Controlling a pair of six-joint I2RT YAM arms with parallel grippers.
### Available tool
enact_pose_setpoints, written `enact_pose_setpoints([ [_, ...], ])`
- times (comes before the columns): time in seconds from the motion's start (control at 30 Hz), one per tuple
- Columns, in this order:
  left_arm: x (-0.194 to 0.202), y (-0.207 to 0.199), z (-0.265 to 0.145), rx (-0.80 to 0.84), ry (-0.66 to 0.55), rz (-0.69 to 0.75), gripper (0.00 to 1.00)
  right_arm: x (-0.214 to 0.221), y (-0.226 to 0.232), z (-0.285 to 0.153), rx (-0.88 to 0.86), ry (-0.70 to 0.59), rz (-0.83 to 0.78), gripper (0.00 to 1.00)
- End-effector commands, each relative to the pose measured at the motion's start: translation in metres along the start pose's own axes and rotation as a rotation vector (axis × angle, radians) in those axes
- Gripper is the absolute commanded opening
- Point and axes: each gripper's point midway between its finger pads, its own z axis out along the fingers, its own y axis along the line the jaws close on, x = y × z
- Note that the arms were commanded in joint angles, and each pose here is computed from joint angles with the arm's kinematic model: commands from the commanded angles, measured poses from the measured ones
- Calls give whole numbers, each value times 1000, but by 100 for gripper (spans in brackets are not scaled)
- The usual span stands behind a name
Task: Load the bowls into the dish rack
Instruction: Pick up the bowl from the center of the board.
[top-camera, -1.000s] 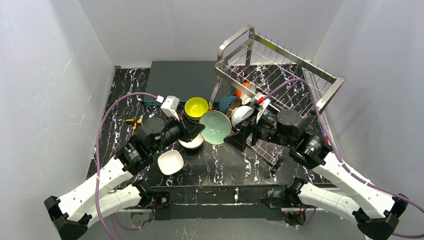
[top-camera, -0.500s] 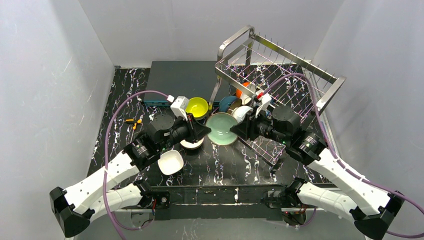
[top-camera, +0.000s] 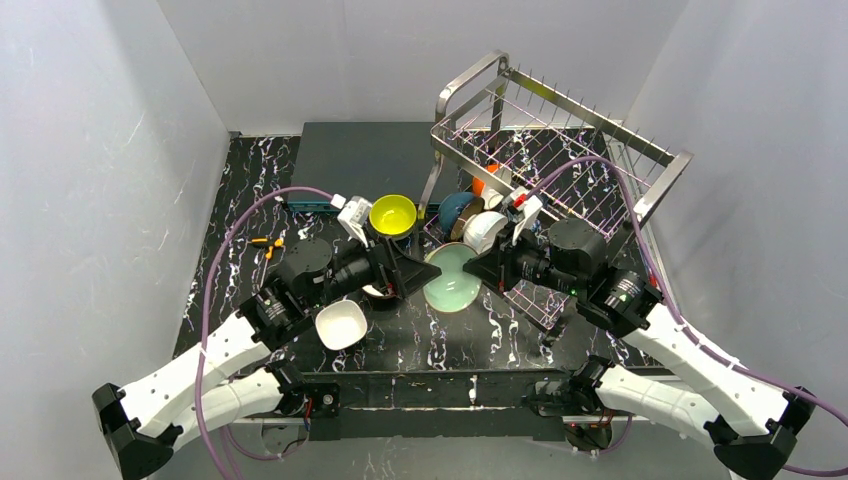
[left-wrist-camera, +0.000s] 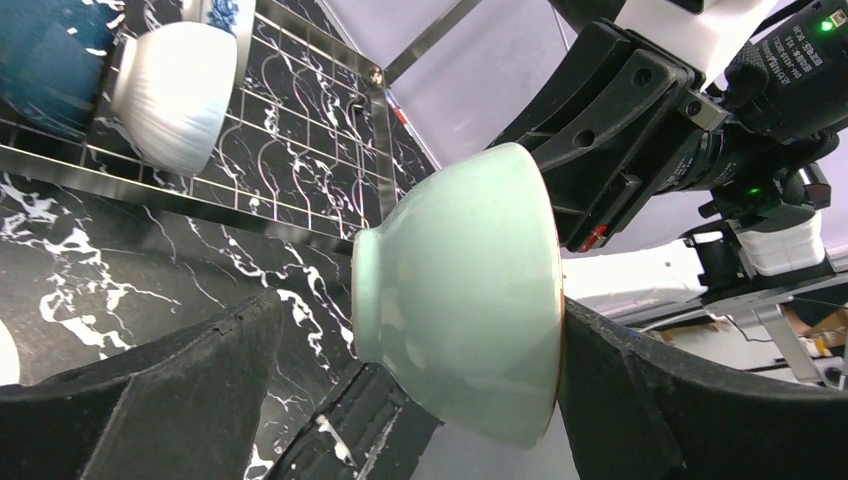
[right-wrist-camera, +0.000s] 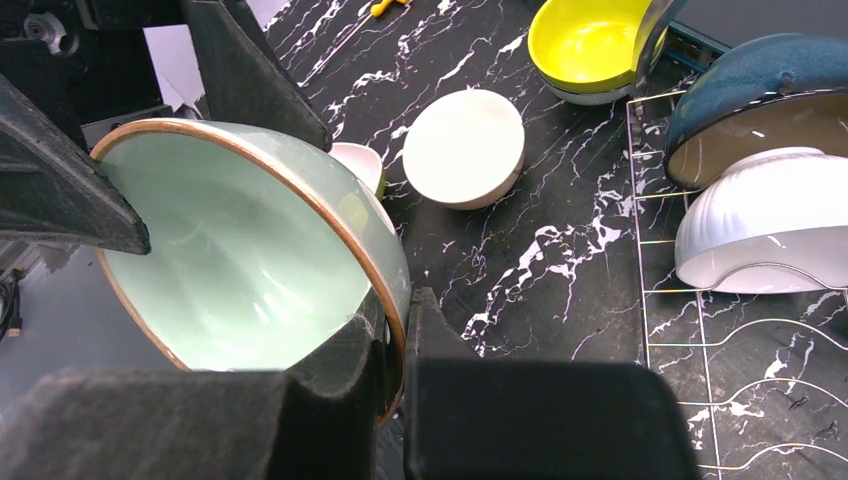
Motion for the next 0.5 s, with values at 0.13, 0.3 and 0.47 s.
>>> enact_pose_setpoints([
  [0.13,25,-18,-2,137,126,-36,98,-33,34,-15,-160,-137,-67,1],
  [0.3,27,-36,-9,245,141,-30,98,-35,41,-20,-199,-153,-96,1],
  [0.47,35,-46,-5,303,207,-60,98,-40,50,-24,-248,-183,-111,1],
])
